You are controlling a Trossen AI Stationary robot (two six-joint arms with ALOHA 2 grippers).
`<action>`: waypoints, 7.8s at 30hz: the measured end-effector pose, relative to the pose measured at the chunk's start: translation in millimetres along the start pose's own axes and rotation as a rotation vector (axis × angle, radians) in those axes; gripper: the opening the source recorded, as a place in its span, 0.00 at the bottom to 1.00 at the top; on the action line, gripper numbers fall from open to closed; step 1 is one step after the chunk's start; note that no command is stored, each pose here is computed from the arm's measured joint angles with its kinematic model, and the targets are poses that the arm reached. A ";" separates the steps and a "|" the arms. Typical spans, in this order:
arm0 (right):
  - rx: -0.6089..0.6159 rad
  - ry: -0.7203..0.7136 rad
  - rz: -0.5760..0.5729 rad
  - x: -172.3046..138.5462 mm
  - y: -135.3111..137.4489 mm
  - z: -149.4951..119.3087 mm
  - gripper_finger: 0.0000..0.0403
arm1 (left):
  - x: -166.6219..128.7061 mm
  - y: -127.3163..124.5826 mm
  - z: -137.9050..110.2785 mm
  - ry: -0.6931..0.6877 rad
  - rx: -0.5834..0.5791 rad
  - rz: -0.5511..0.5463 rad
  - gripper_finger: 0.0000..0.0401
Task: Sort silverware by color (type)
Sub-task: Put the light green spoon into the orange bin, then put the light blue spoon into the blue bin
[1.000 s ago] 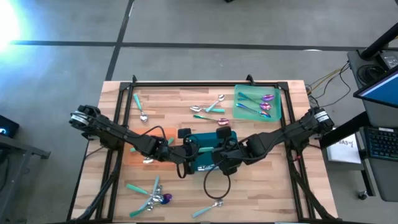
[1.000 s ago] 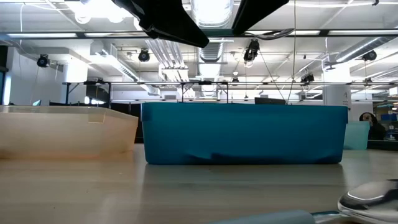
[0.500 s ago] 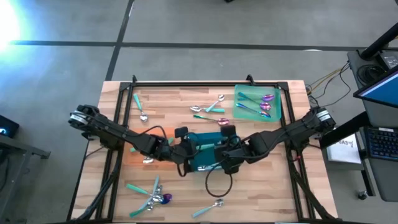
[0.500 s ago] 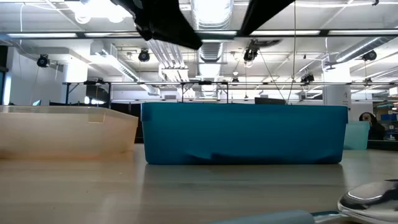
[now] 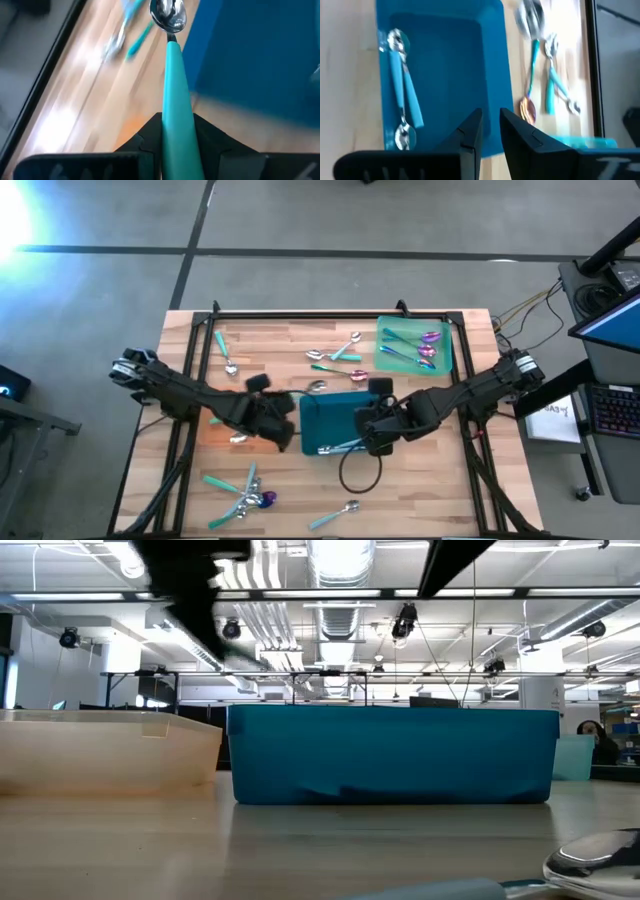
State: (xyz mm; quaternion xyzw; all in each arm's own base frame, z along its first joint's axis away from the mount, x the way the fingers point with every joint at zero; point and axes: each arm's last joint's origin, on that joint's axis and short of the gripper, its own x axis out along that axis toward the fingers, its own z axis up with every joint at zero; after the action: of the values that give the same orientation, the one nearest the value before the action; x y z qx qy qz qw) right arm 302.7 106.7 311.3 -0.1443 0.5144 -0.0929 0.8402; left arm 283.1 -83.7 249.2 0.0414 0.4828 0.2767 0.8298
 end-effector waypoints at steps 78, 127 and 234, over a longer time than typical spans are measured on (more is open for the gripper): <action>0.114 -0.013 0.351 17.1 120.0 -0.9 0.27 | -52.7 -114.5 -144.8 0.289 -0.551 -0.210 0.45; 0.101 -0.013 0.349 17.1 119.8 -1.2 0.27 | -15.4 -124.8 -169.4 0.334 -0.688 -0.045 0.11; 0.351 -0.611 0.120 50.3 22.9 85.5 0.05 | -78.2 -114.4 -8.7 -0.887 -0.709 0.073 0.14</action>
State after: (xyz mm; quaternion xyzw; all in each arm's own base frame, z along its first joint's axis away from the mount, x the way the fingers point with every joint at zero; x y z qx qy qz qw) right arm 401.8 125.5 298.1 0.0117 0.2233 -0.0829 0.9711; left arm 294.1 -221.0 267.0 -0.1107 -0.0359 0.4066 0.9062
